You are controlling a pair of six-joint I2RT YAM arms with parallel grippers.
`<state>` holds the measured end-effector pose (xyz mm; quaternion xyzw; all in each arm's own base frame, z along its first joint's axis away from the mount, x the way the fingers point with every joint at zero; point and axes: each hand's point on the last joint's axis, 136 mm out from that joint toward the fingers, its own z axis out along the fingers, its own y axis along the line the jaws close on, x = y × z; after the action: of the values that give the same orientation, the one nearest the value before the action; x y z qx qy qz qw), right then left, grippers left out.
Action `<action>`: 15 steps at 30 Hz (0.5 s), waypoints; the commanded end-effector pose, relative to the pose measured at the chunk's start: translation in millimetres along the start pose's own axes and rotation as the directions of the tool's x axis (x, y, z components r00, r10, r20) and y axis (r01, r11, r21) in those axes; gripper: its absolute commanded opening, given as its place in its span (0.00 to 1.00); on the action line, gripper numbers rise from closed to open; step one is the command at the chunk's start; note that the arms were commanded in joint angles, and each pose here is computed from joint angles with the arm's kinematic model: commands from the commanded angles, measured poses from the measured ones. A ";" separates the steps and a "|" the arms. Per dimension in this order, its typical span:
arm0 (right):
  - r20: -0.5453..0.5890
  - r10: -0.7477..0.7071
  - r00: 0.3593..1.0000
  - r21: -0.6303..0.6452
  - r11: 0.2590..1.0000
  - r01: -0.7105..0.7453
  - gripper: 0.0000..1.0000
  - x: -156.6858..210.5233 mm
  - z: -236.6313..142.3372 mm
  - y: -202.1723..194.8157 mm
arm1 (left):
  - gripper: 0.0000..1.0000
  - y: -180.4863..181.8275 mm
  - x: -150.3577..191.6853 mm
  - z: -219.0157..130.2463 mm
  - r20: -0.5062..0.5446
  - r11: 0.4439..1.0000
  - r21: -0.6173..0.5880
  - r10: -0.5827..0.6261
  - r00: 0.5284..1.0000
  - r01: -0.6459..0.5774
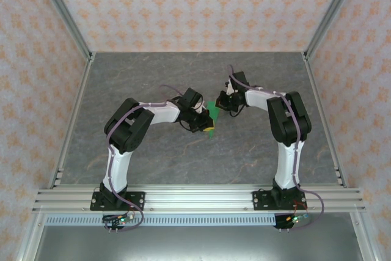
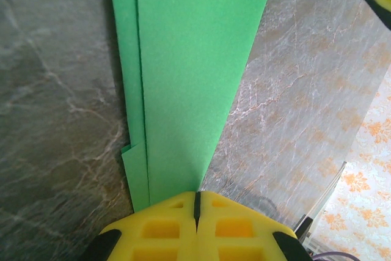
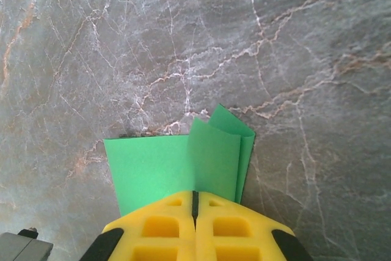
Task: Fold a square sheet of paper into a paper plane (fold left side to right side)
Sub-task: Fold the wing for the fifth time at the center of the table.
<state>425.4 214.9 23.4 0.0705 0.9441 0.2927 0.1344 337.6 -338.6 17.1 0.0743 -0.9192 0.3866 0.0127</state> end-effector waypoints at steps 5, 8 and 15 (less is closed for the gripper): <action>0.104 -0.006 0.995 0.139 0.990 -0.008 0.01 -40.7 -0.4 -41.2 | 0.00 69.1 33.3 20.4 -0.077 0.970 -0.220 -0.126 0.989 0.106; 0.110 -0.006 0.994 0.139 0.990 -0.010 0.01 -47.2 -2.3 -42.7 | 0.00 68.8 33.4 20.8 -0.077 0.970 -0.220 -0.125 0.989 0.106; 0.120 -0.004 0.993 0.144 0.989 -0.013 0.01 -62.9 -4.5 -45.7 | 0.00 68.1 34.3 21.6 -0.080 0.970 -0.218 -0.124 0.989 0.104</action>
<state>457.4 196.0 25.2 0.0782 0.9460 0.2761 0.1507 338.3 -338.8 16.7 0.0740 -0.9199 0.3849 0.0094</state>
